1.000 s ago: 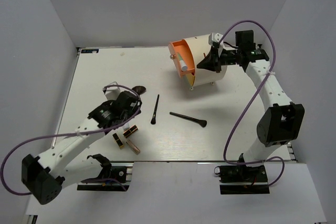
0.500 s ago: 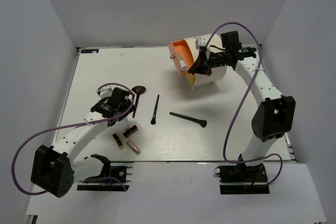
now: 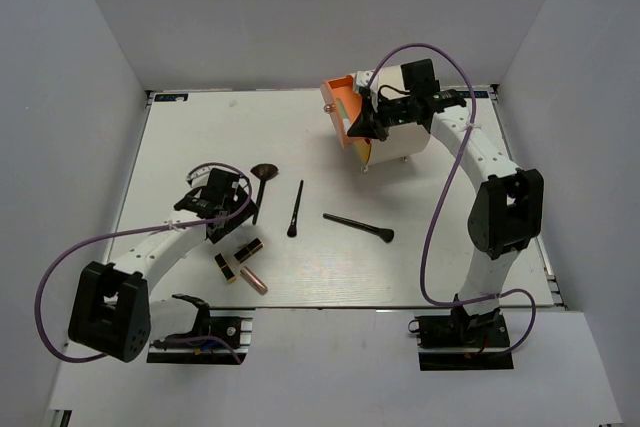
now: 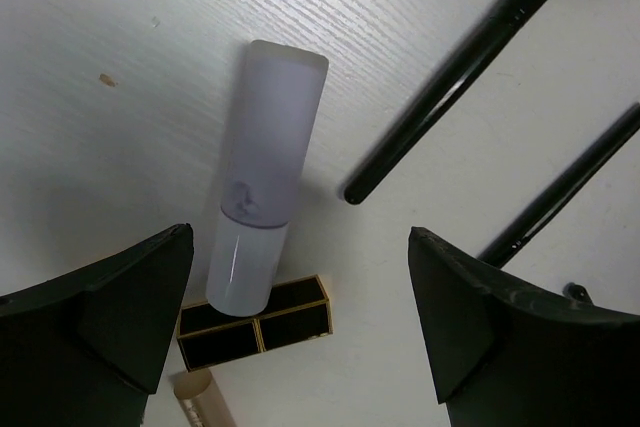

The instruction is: Organize the makeup

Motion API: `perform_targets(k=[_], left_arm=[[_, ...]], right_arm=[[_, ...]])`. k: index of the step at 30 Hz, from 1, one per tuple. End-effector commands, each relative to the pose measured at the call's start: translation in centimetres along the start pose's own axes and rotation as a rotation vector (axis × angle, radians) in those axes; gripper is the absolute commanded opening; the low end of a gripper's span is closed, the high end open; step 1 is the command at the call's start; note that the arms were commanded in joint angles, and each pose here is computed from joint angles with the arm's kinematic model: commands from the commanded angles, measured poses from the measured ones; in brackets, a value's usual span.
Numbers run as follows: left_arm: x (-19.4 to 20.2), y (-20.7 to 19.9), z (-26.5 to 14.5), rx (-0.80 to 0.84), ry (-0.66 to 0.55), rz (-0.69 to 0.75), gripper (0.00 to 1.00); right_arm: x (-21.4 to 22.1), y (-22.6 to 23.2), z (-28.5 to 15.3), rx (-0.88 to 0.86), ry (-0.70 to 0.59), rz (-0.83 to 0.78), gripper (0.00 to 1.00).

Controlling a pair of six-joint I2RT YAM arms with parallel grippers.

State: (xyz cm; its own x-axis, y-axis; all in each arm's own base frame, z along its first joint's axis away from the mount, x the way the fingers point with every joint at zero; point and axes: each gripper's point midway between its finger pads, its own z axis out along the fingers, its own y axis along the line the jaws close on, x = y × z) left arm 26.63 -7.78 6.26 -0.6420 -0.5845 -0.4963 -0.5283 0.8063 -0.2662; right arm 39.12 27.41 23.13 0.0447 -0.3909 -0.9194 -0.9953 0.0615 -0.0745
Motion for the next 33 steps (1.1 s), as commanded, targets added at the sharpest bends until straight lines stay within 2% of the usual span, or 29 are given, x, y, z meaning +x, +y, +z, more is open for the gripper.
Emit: perform_targets(k=[1, 7, 9, 11, 13, 15, 18, 22, 24, 28, 30, 33], left_arm=[[0.3, -0.1, 0.8, 0.028, 0.019, 0.004, 0.98], [0.8, -0.1, 2.4, 0.031, 0.063, 0.016, 0.98], [0.7, -0.3, 2.6, 0.03, 0.068, 0.028, 0.98], [0.6, -0.3, 2.9, 0.027, 0.071, 0.031, 0.95], [0.6, -0.3, 3.1, 0.027, 0.075, 0.041, 0.86], [0.8, 0.0, 3.5, 0.016, 0.085, 0.039, 0.81], [1.4, 0.2, 4.0, 0.017, 0.103, 0.047, 0.81], [1.4, 0.4, 4.6, 0.001, 0.112, 0.057, 0.64], [0.9, 0.2, 4.4, -0.005, 0.103, 0.064, 0.61], [-1.5, -0.2, 3.0, -0.014, 0.031, 0.089, 0.47], [-2.4, -0.5, 2.1, -0.009, 0.012, 0.104, 0.43], [-4.4, -2.0, 0.0, 0.034, -0.058, 0.15, 0.31]], right_arm=[[-2.3, -2.0, -0.5, 0.079, -0.027, -0.062, 0.0], [-2.9, -1.6, -0.8, 0.059, -0.039, -0.082, 0.0], [-3.6, 0.0, -1.1, 0.007, -0.061, -0.097, 0.0], [-3.6, 1.2, -1.5, -0.02, -0.066, -0.096, 0.0], [-4.6, 2.2, -2.1, -0.021, -0.084, -0.122, 0.0], [-5.3, 3.0, -2.9, -0.008, -0.092, -0.132, 0.07], [-5.8, 3.7, -3.9, 0.016, -0.094, -0.14, 0.17], [-6.2, 4.4, -4.7, 0.041, -0.1, -0.145, 0.21], [-6.0, 4.5, -5.1, 0.058, -0.097, -0.142, 0.22], [-5.9, 4.8, -5.7, 0.082, -0.094, -0.113, 0.25], [-5.6, 4.7, -6.0, 0.097, -0.092, -0.1, 0.26], [-5.2, 4.6, -6.4, 0.122, -0.089, -0.077, 0.28]])
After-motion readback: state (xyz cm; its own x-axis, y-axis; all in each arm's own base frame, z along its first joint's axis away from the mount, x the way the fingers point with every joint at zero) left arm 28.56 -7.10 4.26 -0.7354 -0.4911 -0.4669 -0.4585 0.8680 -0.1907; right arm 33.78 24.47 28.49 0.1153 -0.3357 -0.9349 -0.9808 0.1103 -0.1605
